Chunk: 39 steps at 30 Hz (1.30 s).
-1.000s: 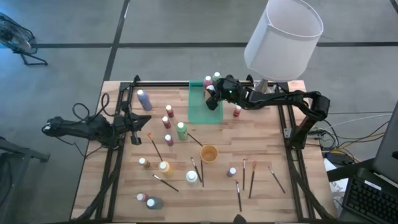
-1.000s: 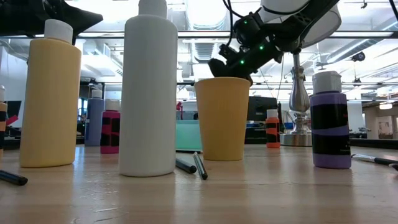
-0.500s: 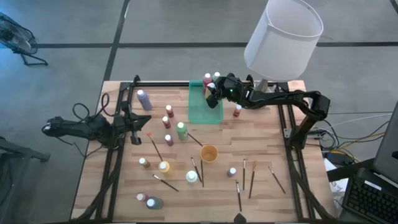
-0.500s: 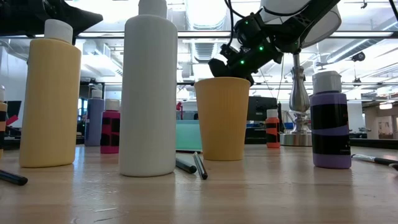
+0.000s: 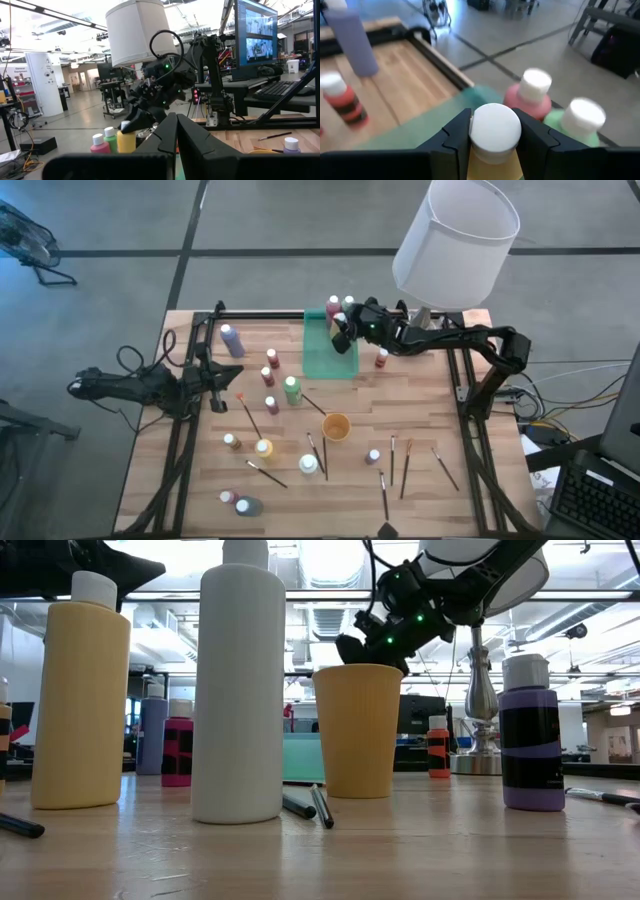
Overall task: Pick & Place Paint Supplies
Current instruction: Put the yellow paint bottle into the green bin
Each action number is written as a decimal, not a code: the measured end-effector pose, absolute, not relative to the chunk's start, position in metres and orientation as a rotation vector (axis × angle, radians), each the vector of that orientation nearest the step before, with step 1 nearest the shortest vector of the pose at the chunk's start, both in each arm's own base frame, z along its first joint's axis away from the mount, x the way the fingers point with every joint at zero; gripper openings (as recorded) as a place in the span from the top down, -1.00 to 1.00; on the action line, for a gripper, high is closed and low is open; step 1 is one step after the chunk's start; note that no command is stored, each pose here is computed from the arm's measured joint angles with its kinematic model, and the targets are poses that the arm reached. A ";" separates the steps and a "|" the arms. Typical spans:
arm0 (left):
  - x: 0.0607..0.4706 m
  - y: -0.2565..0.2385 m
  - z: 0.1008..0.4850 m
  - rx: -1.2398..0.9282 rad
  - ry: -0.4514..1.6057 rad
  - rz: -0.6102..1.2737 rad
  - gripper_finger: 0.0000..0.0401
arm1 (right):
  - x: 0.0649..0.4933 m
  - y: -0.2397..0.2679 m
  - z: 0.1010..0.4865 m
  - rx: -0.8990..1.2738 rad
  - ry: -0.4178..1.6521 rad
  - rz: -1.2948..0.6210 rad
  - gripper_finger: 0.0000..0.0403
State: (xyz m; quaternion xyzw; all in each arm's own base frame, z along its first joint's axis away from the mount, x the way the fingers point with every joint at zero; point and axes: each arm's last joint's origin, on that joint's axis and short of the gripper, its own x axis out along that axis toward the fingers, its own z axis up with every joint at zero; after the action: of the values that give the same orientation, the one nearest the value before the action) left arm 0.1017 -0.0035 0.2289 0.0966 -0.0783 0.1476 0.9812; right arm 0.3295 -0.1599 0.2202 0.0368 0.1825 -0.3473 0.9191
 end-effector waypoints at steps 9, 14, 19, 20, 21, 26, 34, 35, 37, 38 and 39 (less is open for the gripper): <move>0.102 -0.003 0.229 0.194 -0.158 0.297 0.92 | 0.321 -0.167 0.212 0.089 0.469 -0.746 0.42; 0.102 -0.003 0.229 0.194 -0.158 0.297 0.92 | 0.317 -0.173 0.210 0.120 0.476 -0.768 0.44; 0.102 -0.003 0.229 0.194 -0.158 0.297 0.92 | 0.313 -0.180 0.210 0.164 0.464 -0.790 0.41; 0.102 -0.003 0.229 0.194 -0.158 0.297 0.92 | 0.313 -0.181 0.209 0.183 0.457 -0.795 0.40; 0.102 -0.003 0.229 0.194 -0.158 0.297 0.92 | 0.312 -0.183 0.209 0.203 0.450 -0.798 0.39; 0.102 -0.003 0.229 0.194 -0.158 0.297 0.92 | 0.306 -0.192 0.209 0.255 0.432 -0.818 0.43; 0.102 -0.003 0.229 0.194 -0.158 0.297 0.92 | 0.304 -0.195 0.209 0.259 0.434 -0.807 0.36; 0.102 -0.003 0.229 0.194 -0.158 0.297 0.92 | 0.304 -0.195 0.209 0.258 0.435 -0.807 0.35; 0.102 -0.003 0.229 0.194 -0.158 0.297 0.92 | 0.304 -0.195 0.209 0.258 0.436 -0.807 0.36; 0.102 -0.003 0.229 0.194 -0.158 0.297 0.92 | 0.304 -0.195 0.209 0.258 0.437 -0.808 0.36; 0.102 -0.003 0.229 0.194 -0.158 0.297 0.92 | 0.304 -0.195 0.209 0.258 0.437 -0.807 0.37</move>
State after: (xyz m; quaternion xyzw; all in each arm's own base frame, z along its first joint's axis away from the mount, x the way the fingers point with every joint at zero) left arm 0.1016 -0.0035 0.2290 0.0965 -0.0786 0.1477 0.9812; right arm 0.3040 -0.1953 0.2090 0.1243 0.2101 -0.3886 0.8885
